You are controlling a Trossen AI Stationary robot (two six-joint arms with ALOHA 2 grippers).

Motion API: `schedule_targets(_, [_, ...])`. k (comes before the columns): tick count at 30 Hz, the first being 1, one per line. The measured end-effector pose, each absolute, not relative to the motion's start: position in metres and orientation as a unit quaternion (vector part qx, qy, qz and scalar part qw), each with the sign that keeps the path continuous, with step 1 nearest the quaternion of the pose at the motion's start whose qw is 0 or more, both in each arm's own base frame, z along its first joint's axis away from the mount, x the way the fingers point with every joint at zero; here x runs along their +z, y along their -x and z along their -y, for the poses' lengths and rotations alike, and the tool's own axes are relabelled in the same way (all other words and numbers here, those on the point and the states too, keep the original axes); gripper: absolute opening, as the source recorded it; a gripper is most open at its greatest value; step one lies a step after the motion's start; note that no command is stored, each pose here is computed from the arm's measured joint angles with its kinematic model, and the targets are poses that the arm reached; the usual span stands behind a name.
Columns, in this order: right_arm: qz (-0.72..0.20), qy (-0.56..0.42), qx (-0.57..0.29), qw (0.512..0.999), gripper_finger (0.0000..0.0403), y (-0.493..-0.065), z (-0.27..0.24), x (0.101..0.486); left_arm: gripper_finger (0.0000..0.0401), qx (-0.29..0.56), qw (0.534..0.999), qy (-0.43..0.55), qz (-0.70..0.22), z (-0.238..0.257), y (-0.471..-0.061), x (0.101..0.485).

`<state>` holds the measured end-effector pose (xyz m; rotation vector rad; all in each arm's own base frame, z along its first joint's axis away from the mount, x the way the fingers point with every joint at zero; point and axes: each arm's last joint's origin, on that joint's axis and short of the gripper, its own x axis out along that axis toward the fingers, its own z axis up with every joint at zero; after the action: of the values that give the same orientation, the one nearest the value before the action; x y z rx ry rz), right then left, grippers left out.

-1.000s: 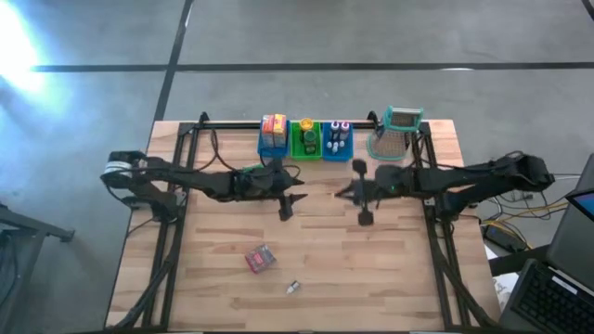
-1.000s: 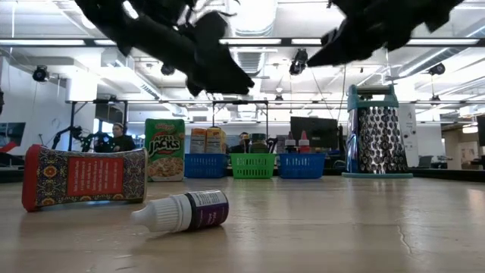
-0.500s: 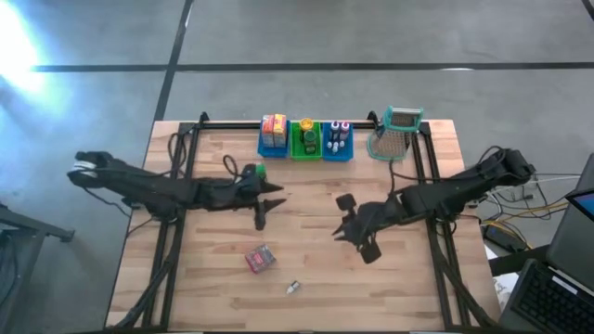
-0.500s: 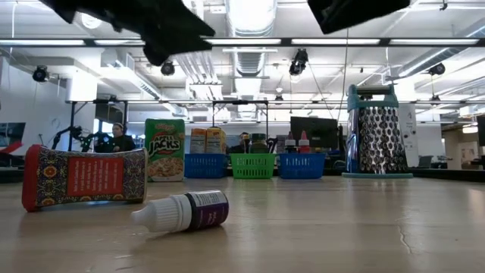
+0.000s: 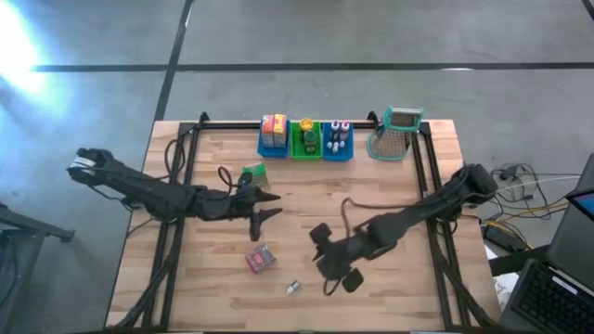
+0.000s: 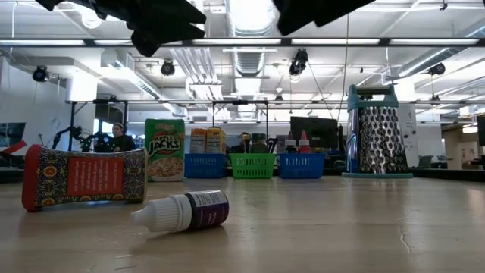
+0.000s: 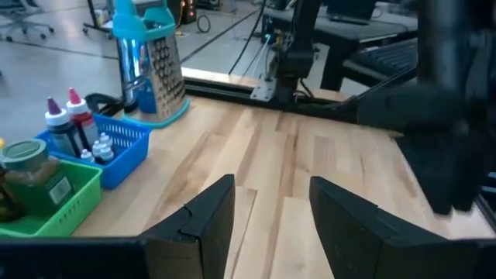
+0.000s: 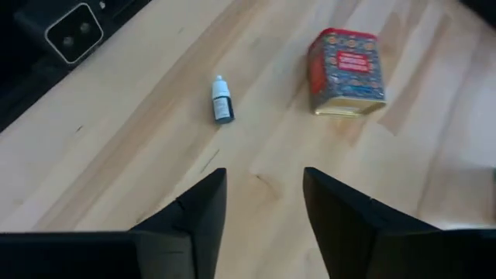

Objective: Pick & Place Kitchen Items
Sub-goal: Put the small purple food coloring bottle into the right blue bin

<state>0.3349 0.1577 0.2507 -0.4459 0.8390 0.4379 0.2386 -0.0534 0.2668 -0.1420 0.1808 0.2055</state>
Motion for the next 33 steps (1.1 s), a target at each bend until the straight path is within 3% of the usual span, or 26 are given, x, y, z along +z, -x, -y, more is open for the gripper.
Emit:
schedule_targets(9, [-0.413,0.239,0.233,0.847,0.0199,-0.377,-0.194,0.228,0.0174,0.097,0.990,0.084,-0.056,0.052,-0.233,0.286])
schedule_targets(22, [-0.443,0.247,0.238,0.828,0.0172,-0.416,-0.221,0.182,0.0174,0.089,0.988,0.117,-0.052,0.052,-0.229,0.289])
schedule_targets(33, [-0.456,0.248,0.223,0.825,0.0178,-0.431,-0.228,0.150,0.0174,0.088,0.984,0.136,-0.068,0.052,-0.229,0.283])
